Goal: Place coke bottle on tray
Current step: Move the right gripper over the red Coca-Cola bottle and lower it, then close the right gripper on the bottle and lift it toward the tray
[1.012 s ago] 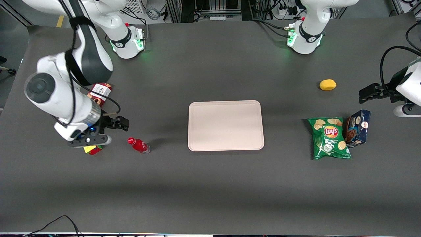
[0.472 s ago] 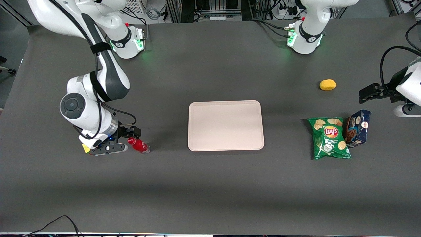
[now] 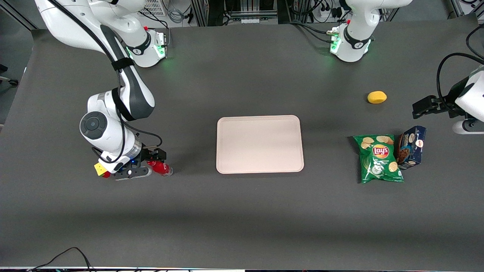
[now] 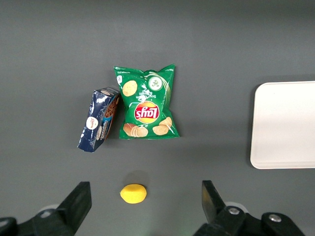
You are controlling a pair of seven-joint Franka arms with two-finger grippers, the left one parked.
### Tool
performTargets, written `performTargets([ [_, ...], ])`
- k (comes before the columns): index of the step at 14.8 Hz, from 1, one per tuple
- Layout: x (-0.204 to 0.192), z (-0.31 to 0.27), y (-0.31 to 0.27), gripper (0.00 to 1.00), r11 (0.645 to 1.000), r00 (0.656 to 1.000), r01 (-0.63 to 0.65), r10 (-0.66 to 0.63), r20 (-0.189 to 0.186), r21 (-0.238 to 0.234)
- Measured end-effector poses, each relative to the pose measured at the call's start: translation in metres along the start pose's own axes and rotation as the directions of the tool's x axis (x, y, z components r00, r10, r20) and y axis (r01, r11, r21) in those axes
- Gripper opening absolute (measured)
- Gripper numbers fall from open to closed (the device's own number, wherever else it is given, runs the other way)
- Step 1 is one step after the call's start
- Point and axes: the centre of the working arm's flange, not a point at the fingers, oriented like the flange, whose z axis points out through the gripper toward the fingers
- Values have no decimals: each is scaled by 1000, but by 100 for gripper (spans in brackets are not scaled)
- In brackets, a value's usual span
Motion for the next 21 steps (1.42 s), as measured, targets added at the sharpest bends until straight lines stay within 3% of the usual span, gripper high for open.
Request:
performTargets([
  [13,-6,21,-2,100,1000,999,5,-5,35,-4],
  [16,-6,21,-3,96,1000,999,9,-9,35,-5],
  [21,-6,20,-7,45,1000,999,27,-27,32,-14],
])
